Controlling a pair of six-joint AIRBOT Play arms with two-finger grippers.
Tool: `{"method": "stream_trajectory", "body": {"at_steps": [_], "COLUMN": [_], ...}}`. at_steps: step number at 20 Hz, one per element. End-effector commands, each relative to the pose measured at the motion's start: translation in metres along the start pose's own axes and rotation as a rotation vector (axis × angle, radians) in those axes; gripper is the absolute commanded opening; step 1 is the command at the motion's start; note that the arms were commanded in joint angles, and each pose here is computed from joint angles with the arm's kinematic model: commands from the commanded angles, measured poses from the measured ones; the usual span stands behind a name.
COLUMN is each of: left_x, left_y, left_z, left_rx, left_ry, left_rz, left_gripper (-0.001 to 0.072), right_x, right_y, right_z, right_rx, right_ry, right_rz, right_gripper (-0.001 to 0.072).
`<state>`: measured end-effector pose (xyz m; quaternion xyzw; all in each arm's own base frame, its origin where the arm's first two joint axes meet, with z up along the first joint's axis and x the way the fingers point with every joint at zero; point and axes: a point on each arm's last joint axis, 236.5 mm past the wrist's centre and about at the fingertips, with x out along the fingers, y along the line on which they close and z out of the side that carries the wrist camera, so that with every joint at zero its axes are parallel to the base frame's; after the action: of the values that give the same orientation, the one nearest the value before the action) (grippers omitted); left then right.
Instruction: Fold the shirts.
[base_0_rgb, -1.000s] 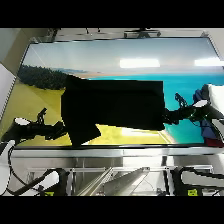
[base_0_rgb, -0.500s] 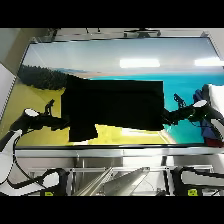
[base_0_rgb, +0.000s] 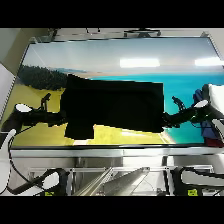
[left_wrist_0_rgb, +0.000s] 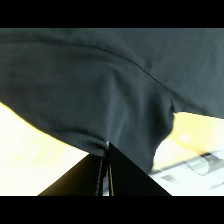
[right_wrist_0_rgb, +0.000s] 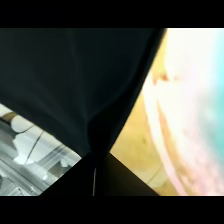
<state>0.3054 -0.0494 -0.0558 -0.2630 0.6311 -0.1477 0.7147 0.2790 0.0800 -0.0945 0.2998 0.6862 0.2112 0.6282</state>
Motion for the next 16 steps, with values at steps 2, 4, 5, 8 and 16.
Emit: {"method": "stream_trajectory", "body": {"at_steps": [2,4,5,8,16], "left_x": [-0.044,-0.059,-0.063,-0.073,-0.067], "left_y": [0.002,-0.007,-0.021,-0.061,-0.079], "left_z": [0.006,0.007,0.01,0.037,0.161], "left_rx": [-0.003,0.005,0.039,0.15,0.244], "left_ry": [-0.111,-0.152,-0.181,-0.262,-0.303], "left_rz": [0.006,-0.024,-0.061,-0.111,-0.108], "left_gripper": [0.002,0.0021,0.002,0.0021,0.0021], "right_x": [-0.044,-0.069,-0.077,-0.093,-0.115], "right_y": [-0.009,-0.013,-0.004,0.043,0.074], "right_z": [0.015,0.029,0.037,0.067,0.184], "right_rx": [0.035,0.072,0.056,-0.057,-0.213], "right_ry": [-0.117,-0.207,-0.244,-0.352,-0.561], "right_rz": [0.03,0.067,0.118,0.246,0.114], "right_gripper": [0.0017,0.0017,0.0017,0.0018,0.0017]}}
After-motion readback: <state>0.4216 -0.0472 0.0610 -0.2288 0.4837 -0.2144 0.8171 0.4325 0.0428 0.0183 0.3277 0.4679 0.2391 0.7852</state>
